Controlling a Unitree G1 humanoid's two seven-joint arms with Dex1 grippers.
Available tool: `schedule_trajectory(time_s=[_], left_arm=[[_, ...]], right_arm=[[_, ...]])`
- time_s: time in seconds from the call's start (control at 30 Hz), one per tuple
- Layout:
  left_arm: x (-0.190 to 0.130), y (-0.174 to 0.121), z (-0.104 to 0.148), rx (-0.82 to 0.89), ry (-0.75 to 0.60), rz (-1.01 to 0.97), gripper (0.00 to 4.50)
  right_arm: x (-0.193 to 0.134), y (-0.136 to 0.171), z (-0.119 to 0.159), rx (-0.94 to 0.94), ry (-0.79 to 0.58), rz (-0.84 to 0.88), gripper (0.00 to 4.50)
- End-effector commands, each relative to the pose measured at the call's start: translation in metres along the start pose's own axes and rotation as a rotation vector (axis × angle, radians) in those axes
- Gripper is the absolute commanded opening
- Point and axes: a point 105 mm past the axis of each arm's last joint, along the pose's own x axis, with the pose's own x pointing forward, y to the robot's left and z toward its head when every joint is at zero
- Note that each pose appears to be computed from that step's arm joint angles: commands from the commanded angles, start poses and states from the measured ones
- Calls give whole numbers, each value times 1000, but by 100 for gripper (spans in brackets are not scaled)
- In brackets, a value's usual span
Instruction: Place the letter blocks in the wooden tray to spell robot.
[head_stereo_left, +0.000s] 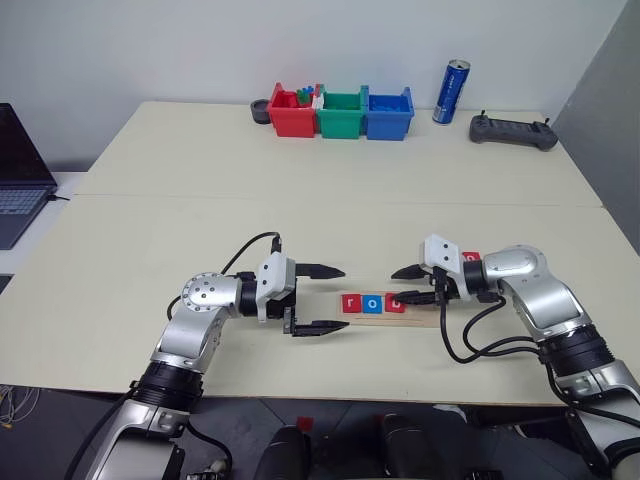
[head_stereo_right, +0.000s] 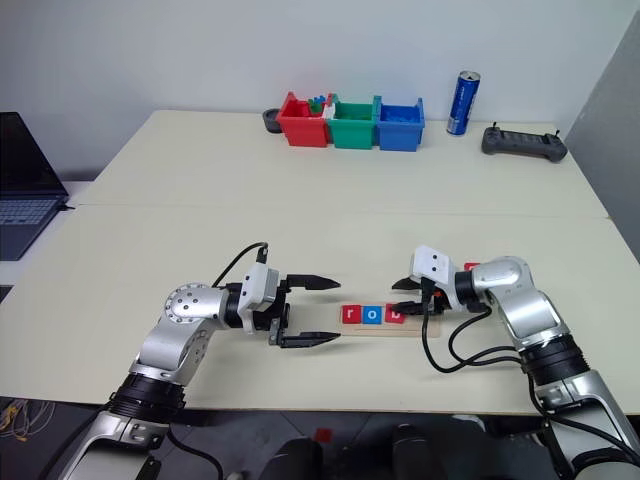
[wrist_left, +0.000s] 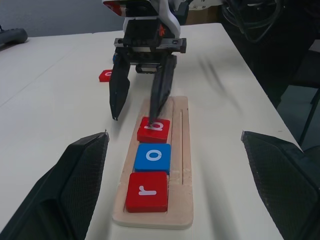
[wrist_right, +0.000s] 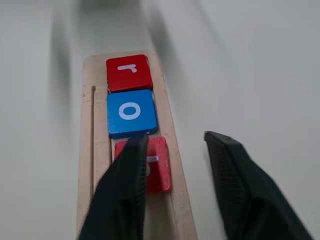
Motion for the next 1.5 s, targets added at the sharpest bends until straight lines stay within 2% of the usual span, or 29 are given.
schedule_trajectory(time_s=[0.03,0.1,0.7,1.27,1.5], left_arm=[[2,4,11,43,-23,-2,450],[2,3,10,42,-23,-4,450],[2,5,11,42,-20,6,450],[4,4,11,50,-21,-9,450],[6,2,12,56,-28,-20,450]], right_arm=[[-4,-6,11,-53,-29,-22,71],[-3,-6,10,-62,-21,-24,7],[3,2,0,-123,27,13,7],[1,11,2,-133,22,50,7],[-17,2,23,-103,-25,-43,7]])
